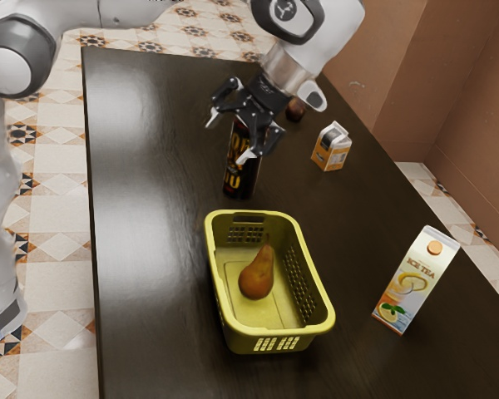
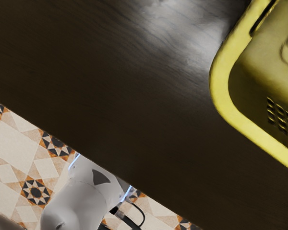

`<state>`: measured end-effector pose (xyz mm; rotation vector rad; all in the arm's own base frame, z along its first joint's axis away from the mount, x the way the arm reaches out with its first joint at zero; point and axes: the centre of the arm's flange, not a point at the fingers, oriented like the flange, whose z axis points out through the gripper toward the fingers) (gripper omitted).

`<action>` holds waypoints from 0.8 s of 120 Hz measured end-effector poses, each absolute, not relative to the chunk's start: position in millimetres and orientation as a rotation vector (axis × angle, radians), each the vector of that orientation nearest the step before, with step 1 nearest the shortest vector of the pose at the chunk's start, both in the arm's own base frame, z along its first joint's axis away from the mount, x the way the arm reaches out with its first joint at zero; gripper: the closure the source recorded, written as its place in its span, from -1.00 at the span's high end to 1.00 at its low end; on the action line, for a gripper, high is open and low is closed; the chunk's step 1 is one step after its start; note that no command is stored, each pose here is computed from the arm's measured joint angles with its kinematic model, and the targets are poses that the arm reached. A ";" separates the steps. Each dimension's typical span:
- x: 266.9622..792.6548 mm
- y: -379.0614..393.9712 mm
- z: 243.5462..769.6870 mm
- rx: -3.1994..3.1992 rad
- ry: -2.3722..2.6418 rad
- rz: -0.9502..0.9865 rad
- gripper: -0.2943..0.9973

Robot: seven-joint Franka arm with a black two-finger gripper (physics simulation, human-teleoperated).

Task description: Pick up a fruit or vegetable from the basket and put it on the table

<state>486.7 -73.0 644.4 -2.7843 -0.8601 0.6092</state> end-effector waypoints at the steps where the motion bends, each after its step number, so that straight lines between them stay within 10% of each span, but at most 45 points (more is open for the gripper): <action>1: 488.5 -74.2 644.7 -2.783 -0.890 0.586 0.54; 30: 511.5 -94.0 669.6 -2.732 -1.436 0.189 0.54; 96: 569.3 -67.3 556.3 -2.822 -1.266 0.029 0.54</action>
